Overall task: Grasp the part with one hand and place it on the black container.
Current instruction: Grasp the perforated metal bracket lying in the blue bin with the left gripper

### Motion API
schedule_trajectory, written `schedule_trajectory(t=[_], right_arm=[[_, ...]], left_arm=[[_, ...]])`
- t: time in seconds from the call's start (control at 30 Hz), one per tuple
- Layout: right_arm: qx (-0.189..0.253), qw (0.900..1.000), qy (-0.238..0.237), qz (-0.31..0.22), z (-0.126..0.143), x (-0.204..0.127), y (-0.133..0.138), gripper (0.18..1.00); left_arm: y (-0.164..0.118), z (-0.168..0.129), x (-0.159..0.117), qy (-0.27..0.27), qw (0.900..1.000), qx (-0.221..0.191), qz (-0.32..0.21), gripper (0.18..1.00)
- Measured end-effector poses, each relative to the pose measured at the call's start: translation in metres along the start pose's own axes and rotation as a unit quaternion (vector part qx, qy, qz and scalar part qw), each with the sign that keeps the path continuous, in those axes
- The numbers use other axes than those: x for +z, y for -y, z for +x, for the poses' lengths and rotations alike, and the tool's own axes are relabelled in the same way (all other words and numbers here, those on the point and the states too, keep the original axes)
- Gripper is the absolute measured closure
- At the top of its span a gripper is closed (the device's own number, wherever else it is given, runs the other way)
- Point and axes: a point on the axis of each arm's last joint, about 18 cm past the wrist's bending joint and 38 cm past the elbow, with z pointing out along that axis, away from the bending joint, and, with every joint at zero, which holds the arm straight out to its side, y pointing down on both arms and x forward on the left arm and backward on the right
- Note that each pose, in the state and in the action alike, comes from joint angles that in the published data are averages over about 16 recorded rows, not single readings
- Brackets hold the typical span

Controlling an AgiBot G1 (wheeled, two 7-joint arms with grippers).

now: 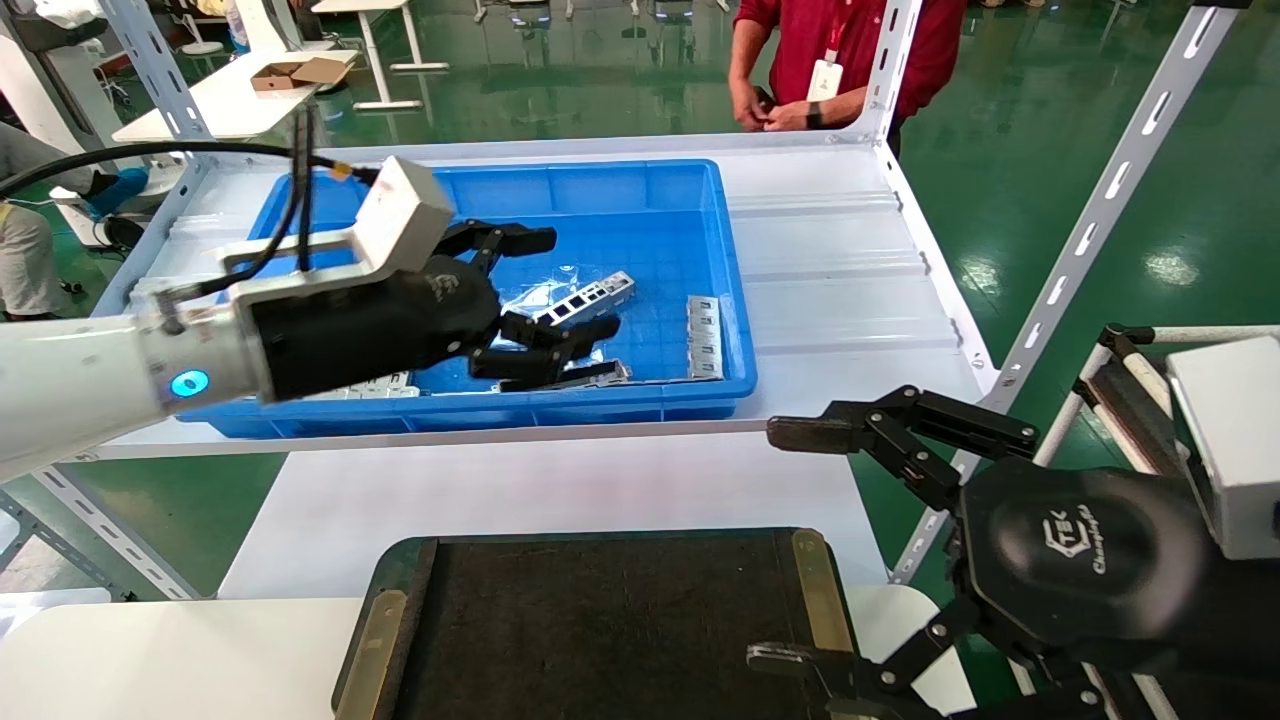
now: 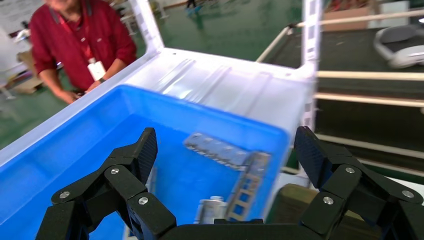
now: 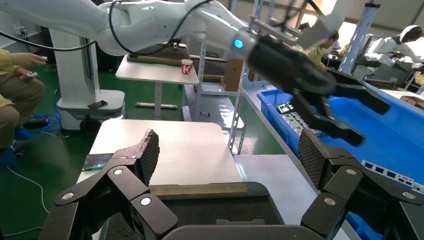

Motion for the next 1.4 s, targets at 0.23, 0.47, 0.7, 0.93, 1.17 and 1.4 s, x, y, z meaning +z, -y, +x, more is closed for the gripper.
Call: schedule_trajectory(t=[0.23, 0.47, 0.7, 0.93, 1.17, 1.4], right_arm=[[0.000, 1.000, 0.000, 0.000, 0.000, 0.000, 0.000, 0.178], [0.000, 1.000, 0.000, 0.000, 0.000, 0.000, 0.000, 0.178], [0.000, 1.000, 0.000, 0.000, 0.000, 0.000, 0.000, 0.178], [0.000, 1.000, 0.000, 0.000, 0.000, 0.000, 0.000, 0.178], [0.000, 1.000, 0.000, 0.000, 0.000, 0.000, 0.000, 0.179], [0.000, 1.000, 0.000, 0.000, 0.000, 0.000, 0.000, 0.187]], left_arm=[[-0.011, -0.026, 0.039, 0.053, 0.9983, -0.007, -0.025, 0.184], [-0.023, -0.044, 0.074, 0.104, 0.9932, -0.017, -0.049, 0.184], [-0.038, -0.052, 0.098, 0.148, 0.9857, -0.026, -0.076, 0.184], [-0.053, -0.052, 0.109, 0.174, 0.9791, -0.035, -0.100, 0.184], [-0.065, -0.049, 0.111, 0.181, 0.9756, -0.045, -0.115, 0.184], [-0.071, -0.045, 0.114, 0.182, 0.9737, -0.056, -0.125, 0.191]])
